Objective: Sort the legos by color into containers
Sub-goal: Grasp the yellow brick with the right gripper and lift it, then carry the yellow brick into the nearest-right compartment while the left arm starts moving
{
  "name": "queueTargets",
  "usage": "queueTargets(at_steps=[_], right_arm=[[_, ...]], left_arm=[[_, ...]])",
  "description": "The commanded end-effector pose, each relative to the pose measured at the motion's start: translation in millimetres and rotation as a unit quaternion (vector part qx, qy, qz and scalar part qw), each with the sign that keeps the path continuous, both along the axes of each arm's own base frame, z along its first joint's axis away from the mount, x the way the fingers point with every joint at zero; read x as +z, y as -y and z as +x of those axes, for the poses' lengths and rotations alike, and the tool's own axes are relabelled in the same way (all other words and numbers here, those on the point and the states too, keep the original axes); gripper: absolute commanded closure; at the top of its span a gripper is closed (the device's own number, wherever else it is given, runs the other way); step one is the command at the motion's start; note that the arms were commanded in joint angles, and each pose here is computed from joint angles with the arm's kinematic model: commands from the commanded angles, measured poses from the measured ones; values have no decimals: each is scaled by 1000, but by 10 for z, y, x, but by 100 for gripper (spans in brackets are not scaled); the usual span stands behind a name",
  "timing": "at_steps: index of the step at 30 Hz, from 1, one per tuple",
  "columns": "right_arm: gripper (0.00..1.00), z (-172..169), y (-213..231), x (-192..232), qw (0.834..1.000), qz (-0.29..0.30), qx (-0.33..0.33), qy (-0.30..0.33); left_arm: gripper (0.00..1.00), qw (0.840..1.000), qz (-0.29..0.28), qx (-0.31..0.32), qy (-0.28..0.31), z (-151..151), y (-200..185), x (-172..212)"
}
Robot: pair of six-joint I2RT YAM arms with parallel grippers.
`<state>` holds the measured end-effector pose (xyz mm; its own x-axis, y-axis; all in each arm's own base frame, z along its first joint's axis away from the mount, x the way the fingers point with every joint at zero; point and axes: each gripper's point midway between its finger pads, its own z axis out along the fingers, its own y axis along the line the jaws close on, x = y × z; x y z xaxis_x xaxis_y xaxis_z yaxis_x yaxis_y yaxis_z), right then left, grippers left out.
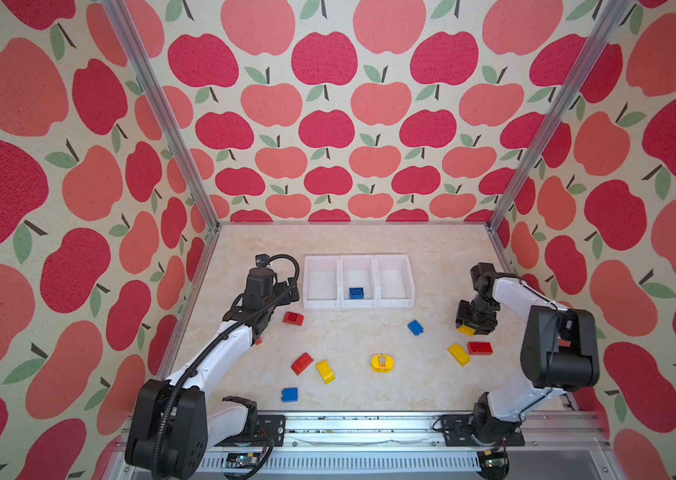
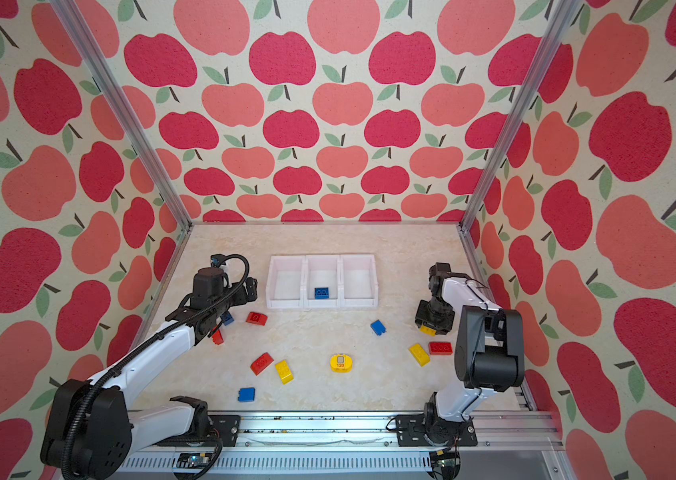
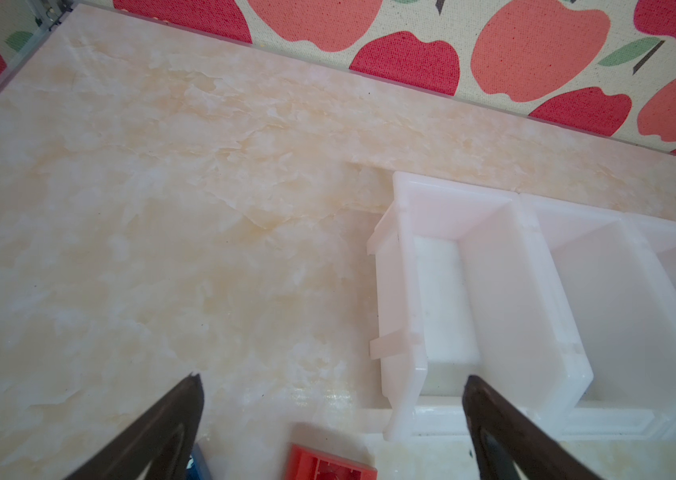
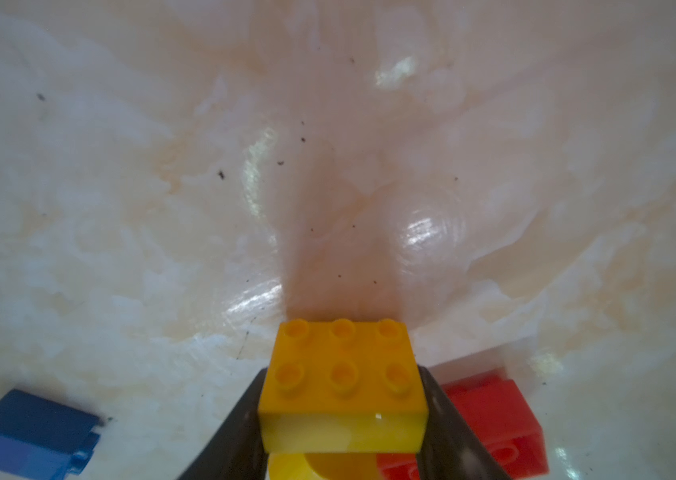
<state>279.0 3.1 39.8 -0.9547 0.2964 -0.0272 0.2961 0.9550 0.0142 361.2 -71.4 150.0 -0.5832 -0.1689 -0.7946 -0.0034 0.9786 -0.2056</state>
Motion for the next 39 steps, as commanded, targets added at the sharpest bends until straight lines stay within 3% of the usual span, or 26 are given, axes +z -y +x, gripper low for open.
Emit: queueTargets(at_steps=[1, 12, 18, 29, 39], right_arm=[[54, 130, -179, 321, 999, 13, 14, 37], [54, 556, -975, 1113, 986, 38, 89, 137], [54, 746, -1486, 1302, 974, 54, 146, 164], [54, 1010, -2268, 974, 962, 74, 222, 139], [54, 1066, -2442, 509, 969, 59, 225, 86]], left_arm=[[1, 1000, -1, 2, 9, 14, 10, 93], [1, 1000, -4, -2, 6, -20, 29, 68], [1, 1000, -4, 0, 7, -38, 17, 70], [1, 1000, -4, 3, 8, -109, -8, 77], [1, 1000, -9, 6, 6, -110, -6, 79]])
